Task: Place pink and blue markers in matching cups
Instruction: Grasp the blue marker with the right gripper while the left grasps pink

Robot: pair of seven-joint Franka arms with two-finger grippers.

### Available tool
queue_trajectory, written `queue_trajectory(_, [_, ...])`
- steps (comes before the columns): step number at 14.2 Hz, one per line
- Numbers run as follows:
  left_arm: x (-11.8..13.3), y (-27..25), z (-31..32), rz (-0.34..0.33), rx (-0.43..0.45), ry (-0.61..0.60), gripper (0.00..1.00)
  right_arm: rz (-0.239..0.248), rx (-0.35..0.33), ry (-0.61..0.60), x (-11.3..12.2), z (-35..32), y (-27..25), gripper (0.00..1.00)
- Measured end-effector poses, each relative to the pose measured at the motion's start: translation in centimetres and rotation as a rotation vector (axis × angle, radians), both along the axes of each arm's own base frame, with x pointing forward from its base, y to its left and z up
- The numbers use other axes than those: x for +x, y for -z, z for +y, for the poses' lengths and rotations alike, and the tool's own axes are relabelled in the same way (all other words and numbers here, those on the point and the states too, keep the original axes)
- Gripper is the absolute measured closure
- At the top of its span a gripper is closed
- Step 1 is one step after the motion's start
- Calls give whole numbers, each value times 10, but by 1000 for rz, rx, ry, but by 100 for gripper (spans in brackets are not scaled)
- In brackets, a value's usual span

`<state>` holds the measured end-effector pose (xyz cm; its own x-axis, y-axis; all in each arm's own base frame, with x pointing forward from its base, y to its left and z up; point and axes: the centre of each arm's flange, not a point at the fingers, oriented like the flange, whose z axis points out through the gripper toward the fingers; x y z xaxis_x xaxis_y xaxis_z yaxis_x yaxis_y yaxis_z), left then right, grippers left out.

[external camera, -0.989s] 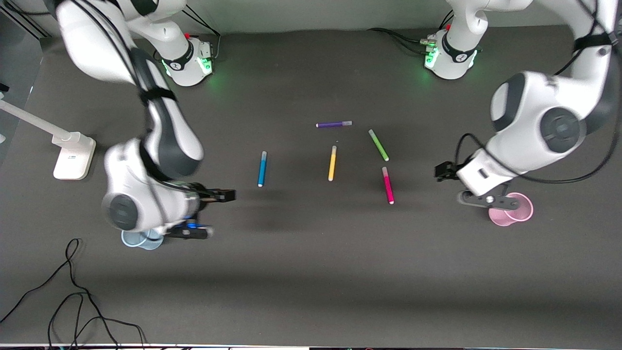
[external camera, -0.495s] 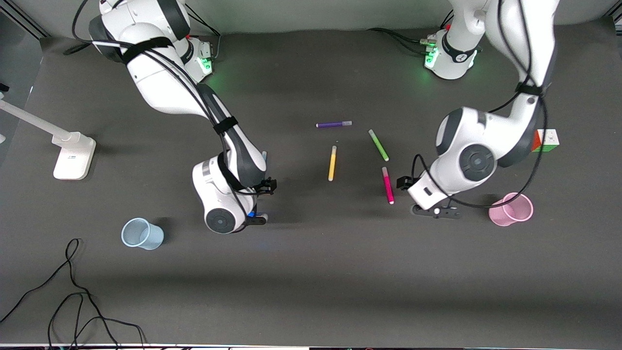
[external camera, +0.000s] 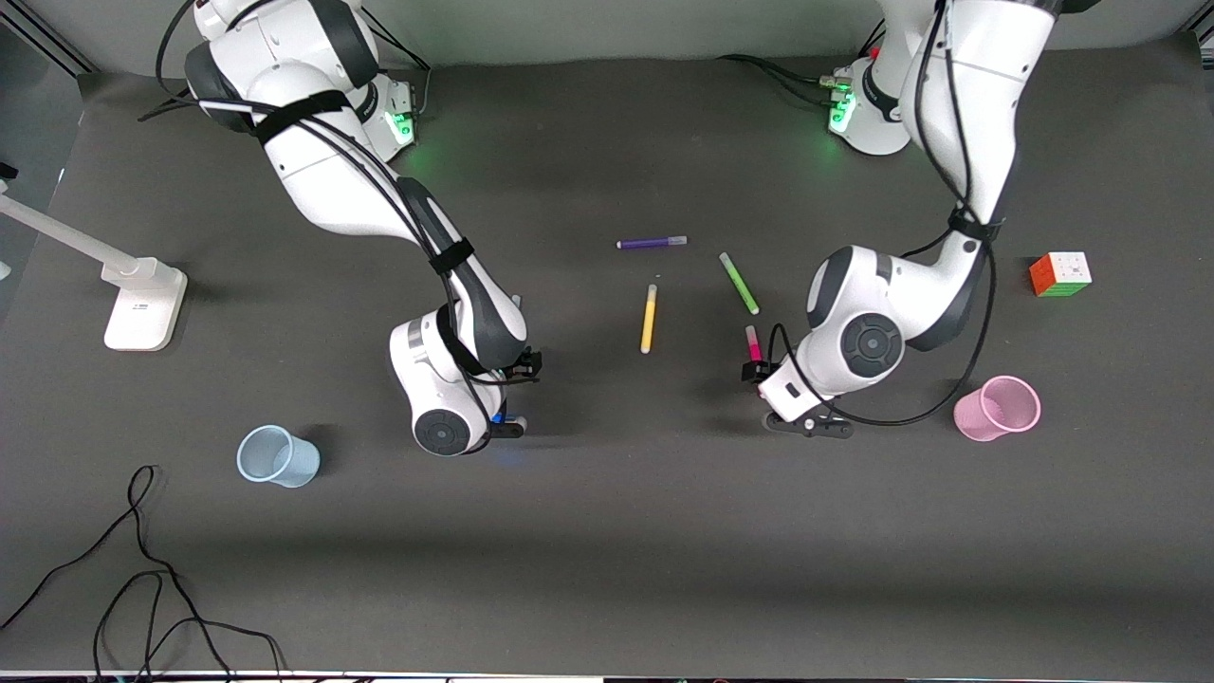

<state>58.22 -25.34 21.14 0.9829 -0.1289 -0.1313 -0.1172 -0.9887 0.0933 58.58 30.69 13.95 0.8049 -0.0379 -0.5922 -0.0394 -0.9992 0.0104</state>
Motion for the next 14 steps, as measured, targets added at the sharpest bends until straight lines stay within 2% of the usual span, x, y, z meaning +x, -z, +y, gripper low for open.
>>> queue_trajectory(1, [-3,7,-6,-4,-1,7,1,5,-2,0,-1,0,4,9])
queue_trajectory(2, [-7,14,-11,-6,-1,15,1,7,-4,0,-1,-1,6,15])
queue_trajectory(5, [-22,29,-16,3,5,21,2,7,0,1,0,0,2,50])
queue_trajectory(8, [-28,35,-17,17,11,6,4,10,8,8,-1,1,1,81])
queue_trajectory(10, [-30,35,-19,26,14,-49,5,11,9,11,0,1,1,83])
queue_trajectory(11, [-31,36,-21,31,20,-92,14,11,9,11,0,1,1,83])
queue_trajectory(14, [-40,36,-37,40,38,-178,20,3,3,28,3,-1,-1,83])
